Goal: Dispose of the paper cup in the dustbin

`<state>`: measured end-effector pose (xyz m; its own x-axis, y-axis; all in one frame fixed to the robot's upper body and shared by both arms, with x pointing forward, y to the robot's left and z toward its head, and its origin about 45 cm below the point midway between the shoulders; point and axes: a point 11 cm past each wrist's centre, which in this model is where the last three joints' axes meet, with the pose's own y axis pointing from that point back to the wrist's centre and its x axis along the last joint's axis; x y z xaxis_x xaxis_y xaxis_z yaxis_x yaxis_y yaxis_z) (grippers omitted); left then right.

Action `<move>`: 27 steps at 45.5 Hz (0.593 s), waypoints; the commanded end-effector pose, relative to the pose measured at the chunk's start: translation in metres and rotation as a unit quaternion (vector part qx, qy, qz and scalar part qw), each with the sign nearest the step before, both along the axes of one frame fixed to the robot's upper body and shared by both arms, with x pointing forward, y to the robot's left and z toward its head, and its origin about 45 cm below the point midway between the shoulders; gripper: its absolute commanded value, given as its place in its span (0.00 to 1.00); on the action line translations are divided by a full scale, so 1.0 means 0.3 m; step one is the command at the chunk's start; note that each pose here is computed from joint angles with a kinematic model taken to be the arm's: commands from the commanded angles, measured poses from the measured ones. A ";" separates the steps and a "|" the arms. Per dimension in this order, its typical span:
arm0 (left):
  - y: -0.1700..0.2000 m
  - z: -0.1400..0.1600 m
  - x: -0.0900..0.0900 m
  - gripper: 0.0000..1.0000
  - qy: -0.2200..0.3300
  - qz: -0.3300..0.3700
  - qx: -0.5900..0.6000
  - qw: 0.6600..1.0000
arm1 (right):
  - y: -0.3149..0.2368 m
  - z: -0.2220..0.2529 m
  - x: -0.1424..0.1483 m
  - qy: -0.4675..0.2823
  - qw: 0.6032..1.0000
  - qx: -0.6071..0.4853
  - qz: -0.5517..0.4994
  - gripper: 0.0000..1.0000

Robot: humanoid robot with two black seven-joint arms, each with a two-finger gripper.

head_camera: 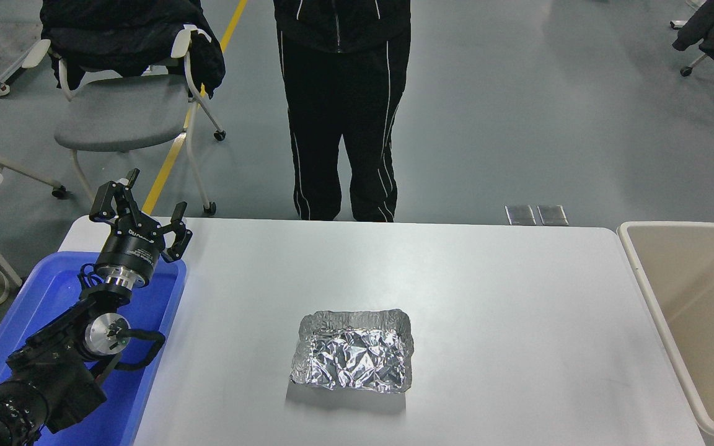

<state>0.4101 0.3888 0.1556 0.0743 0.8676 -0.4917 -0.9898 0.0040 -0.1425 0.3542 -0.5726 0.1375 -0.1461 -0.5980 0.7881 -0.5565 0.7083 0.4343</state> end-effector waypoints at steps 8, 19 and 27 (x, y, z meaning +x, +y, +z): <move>0.000 0.000 0.000 1.00 0.000 0.000 0.000 1.000 | -0.008 0.532 0.292 -0.275 0.945 0.175 -0.020 0.99; 0.000 0.000 0.000 1.00 0.000 0.000 0.000 1.000 | 0.025 0.772 0.357 -0.331 0.925 0.182 0.034 0.99; 0.000 0.000 0.000 1.00 0.000 0.000 0.000 1.000 | 0.092 0.856 0.378 -0.356 0.906 0.212 0.081 0.99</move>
